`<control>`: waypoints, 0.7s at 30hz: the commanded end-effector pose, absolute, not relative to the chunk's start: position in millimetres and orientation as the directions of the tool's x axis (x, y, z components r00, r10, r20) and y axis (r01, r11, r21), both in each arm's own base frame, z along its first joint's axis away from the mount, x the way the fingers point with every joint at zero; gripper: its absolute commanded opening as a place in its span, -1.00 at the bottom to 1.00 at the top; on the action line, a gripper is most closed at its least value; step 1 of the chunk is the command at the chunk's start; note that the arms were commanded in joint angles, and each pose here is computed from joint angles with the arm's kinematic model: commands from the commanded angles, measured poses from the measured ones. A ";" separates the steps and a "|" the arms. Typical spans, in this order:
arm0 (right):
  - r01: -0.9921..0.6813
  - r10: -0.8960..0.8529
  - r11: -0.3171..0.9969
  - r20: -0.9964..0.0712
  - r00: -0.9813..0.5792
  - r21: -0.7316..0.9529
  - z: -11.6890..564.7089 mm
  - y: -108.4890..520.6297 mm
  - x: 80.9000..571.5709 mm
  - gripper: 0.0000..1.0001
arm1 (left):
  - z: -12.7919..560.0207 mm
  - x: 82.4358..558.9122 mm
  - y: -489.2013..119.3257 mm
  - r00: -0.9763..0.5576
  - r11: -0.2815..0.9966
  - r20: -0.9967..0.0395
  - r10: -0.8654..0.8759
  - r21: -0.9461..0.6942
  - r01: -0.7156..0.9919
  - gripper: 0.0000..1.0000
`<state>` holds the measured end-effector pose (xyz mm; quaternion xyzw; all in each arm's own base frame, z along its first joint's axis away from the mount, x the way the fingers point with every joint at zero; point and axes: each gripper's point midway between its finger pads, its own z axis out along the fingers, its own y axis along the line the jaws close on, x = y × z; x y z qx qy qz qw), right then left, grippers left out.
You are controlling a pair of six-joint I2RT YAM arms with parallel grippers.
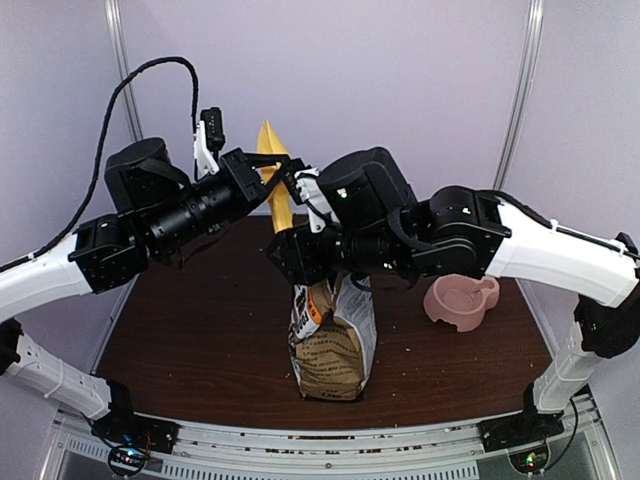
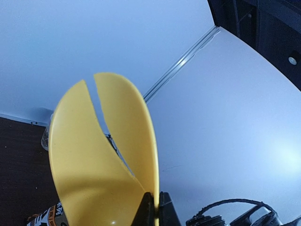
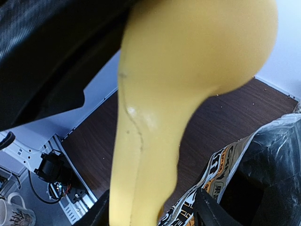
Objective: Serve the pet food
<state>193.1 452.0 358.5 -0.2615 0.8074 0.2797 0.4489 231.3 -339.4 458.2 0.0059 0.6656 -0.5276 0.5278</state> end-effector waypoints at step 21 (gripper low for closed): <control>-0.591 -0.056 0.765 -0.888 -0.456 0.256 399.4 415.5 203.9 -0.86 | 478.4 212.2 -316.7 -0.377 0.460 -0.775 -0.508 -0.613 0.642 0.53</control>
